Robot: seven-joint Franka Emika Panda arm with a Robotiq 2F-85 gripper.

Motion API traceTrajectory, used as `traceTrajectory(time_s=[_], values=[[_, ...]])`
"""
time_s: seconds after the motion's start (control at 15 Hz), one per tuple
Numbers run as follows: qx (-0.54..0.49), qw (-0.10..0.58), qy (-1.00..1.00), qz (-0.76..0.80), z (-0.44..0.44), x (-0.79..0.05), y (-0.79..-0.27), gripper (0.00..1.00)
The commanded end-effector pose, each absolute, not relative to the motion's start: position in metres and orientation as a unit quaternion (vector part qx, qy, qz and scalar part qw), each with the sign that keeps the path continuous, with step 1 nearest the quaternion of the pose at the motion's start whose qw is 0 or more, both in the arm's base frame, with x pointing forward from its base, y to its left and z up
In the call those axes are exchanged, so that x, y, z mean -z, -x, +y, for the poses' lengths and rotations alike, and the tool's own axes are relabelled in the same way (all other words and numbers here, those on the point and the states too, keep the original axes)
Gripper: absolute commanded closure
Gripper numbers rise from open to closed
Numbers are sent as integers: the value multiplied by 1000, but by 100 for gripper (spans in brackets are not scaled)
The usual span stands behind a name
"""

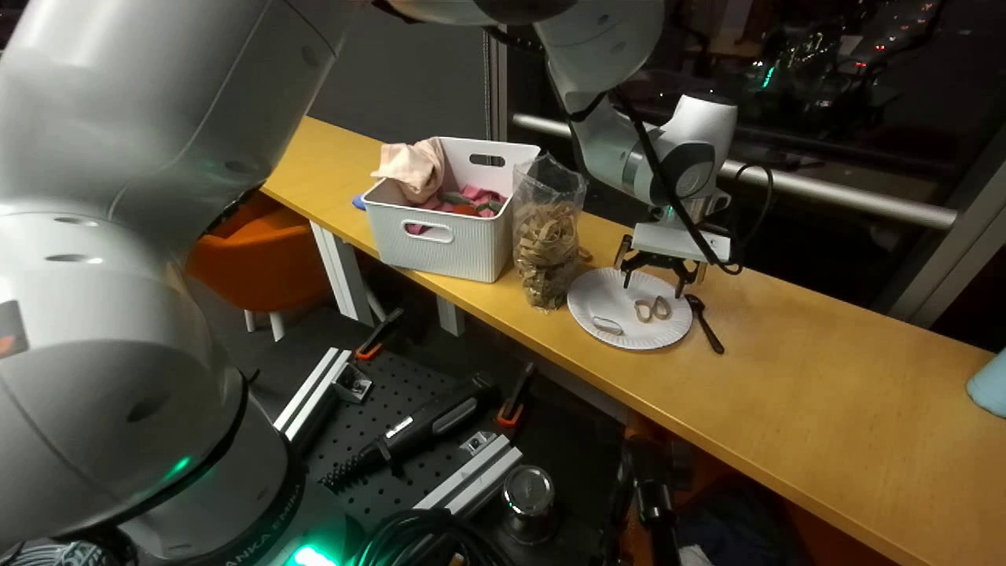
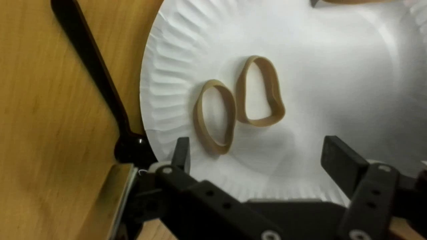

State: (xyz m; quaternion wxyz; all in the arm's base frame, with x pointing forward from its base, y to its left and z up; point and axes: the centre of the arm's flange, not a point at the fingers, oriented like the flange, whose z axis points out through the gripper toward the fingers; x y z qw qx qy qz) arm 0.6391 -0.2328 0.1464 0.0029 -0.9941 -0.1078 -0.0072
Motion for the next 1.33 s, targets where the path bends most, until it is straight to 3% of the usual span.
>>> traceTrajectory(time_s=[0.0, 0.73, 0.8, 0.87, 1.27], values=[[-6, 2, 995, -104, -235, -143, -640, 0], [-16, 0, 995, -100, -236, -136, -636, 0], [-17, 0, 995, -99, -236, -135, -635, 8], [-16, 0, 995, -98, -236, -135, -635, 26], [-14, -2, 995, -94, -235, -138, -628, 71]])
